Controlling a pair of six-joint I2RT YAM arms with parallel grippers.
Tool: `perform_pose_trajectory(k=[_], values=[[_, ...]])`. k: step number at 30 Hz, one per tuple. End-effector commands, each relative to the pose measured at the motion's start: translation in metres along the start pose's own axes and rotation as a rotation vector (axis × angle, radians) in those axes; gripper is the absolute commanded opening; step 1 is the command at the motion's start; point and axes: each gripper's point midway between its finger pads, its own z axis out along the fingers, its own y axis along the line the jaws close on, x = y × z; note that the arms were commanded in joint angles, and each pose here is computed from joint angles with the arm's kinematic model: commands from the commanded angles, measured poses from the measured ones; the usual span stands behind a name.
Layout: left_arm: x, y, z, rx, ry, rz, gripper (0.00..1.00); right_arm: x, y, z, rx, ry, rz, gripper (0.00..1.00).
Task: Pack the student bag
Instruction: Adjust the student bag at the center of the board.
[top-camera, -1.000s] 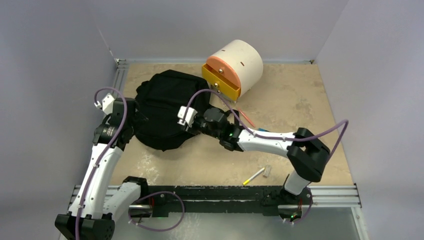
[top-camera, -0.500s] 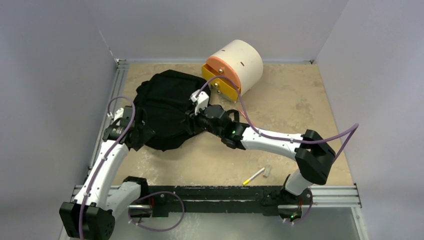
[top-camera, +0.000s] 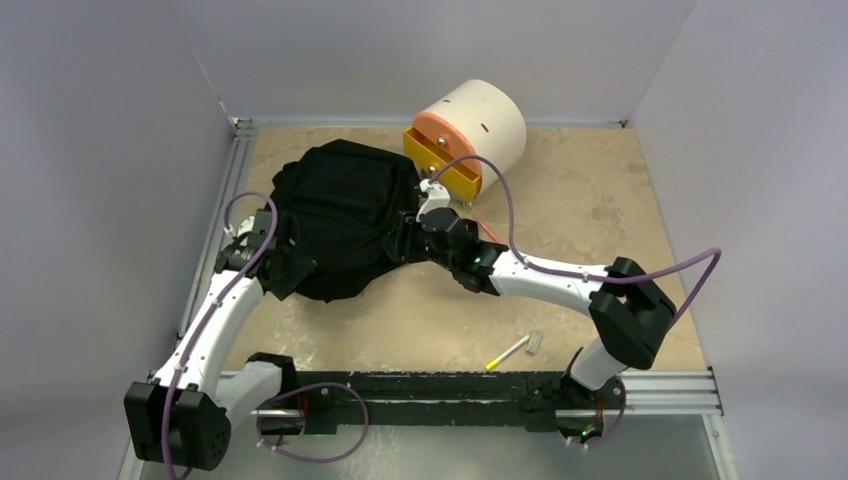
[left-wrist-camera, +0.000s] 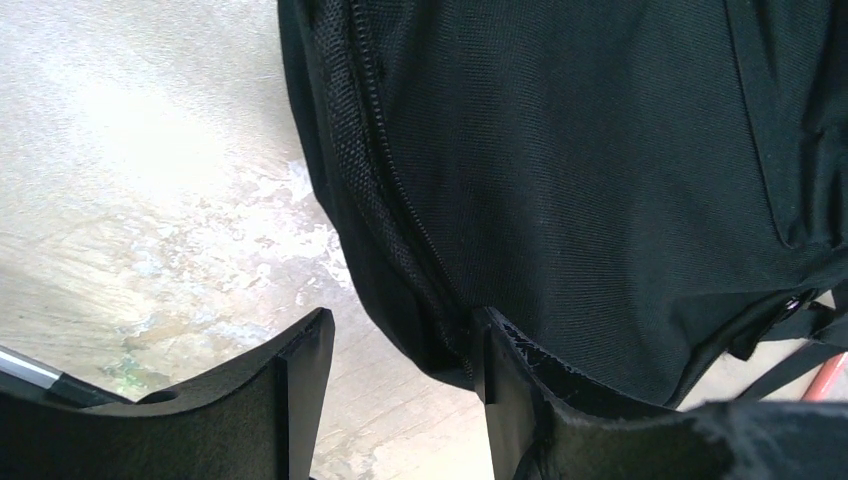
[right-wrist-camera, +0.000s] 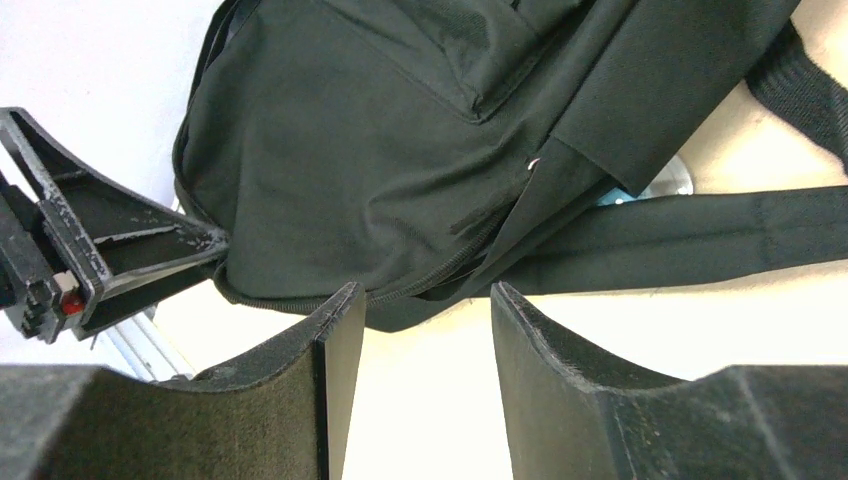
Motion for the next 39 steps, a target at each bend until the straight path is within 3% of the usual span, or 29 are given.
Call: perform_pose_trajectory(k=[1,3,6,8,11,15,20,28,30,32,34,39], values=[[-0.007,-0.016,0.004,0.057,-0.021,-0.042,0.52,-0.006,0.015,-0.005,-0.05,-0.018,0.055,0.52],[-0.004,-0.013,0.008,0.042,-0.011,-0.041,0.53,-0.007,0.015,-0.006,-0.046,-0.019,0.05,0.53],[0.004,-0.008,0.013,0.025,0.015,-0.035,0.45,-0.011,0.012,-0.007,-0.031,-0.029,0.043,0.53],[0.007,-0.007,0.012,0.036,0.027,-0.031,0.35,-0.012,0.012,-0.008,-0.026,-0.032,0.039,0.53],[0.01,-0.007,0.006,0.068,0.031,-0.032,0.12,-0.013,0.01,-0.009,-0.016,-0.038,0.037,0.53],[0.017,-0.013,-0.005,0.13,0.062,-0.034,0.0,-0.015,0.01,-0.011,-0.015,-0.045,0.036,0.53],[0.043,-0.03,-0.021,0.232,0.175,-0.043,0.0,-0.018,0.001,-0.019,0.021,-0.061,0.022,0.53],[0.074,-0.031,-0.034,0.25,0.264,0.003,0.0,-0.023,-0.008,-0.029,0.048,-0.089,-0.038,0.53],[0.069,-0.023,-0.033,0.205,0.236,0.01,0.06,-0.025,-0.005,-0.029,0.04,-0.09,-0.052,0.53],[0.055,-0.021,-0.039,0.182,0.174,0.033,0.29,-0.029,-0.001,-0.031,0.028,-0.095,-0.058,0.54],[0.038,-0.025,-0.05,0.181,0.114,0.044,0.43,-0.035,0.004,-0.034,0.012,-0.107,-0.055,0.54],[-0.014,-0.036,-0.082,0.172,-0.074,0.126,0.53,-0.052,0.012,-0.044,-0.008,-0.16,-0.071,0.56]])
